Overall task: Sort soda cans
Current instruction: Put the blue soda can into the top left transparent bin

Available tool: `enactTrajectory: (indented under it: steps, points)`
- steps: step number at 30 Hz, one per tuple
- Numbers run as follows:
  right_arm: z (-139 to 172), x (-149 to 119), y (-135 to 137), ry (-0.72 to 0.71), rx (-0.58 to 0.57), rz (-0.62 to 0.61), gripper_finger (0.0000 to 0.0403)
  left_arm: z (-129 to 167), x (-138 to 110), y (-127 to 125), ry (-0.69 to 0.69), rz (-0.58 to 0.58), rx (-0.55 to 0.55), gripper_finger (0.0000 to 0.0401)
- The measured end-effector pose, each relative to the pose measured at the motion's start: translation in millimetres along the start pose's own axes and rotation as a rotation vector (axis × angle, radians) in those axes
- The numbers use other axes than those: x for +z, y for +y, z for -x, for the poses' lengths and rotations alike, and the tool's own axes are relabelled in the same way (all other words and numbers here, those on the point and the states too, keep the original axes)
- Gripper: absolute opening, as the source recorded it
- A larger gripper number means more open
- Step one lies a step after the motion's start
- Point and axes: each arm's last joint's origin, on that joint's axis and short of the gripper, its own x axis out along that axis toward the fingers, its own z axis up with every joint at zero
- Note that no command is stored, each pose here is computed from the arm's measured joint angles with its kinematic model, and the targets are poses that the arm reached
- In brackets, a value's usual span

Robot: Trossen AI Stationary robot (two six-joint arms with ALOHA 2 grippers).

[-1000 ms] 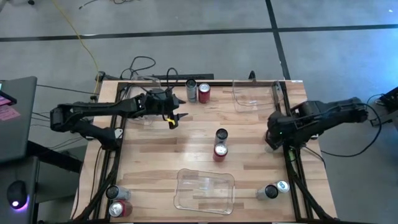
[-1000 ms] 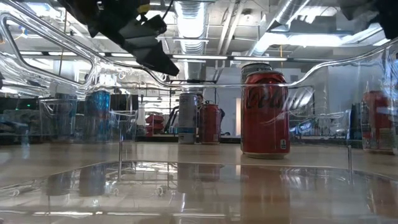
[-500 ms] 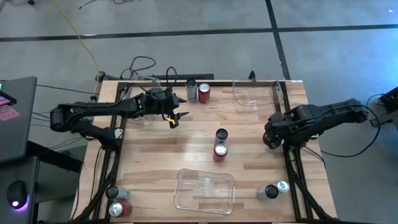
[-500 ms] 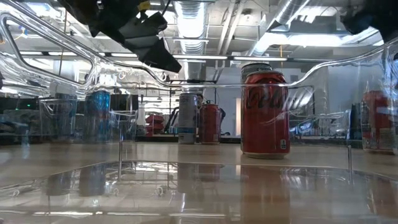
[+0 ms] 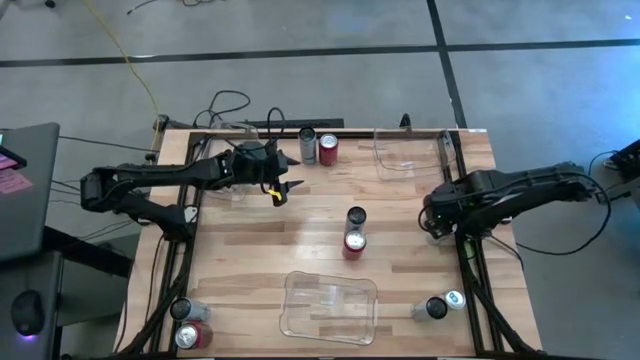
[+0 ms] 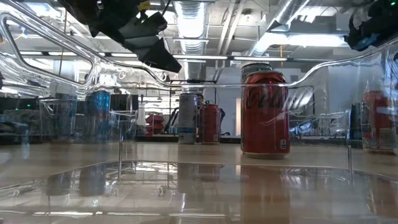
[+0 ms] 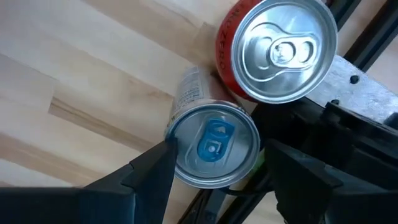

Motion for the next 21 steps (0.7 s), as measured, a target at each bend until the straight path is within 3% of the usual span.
enactTrajectory:
  steps: [21]
  points:
    - [12, -1, -4, -0.042, 0.046, 0.057, 0.027, 0, -1, 0, 0.014, 0.008, -0.002, 0.0261]
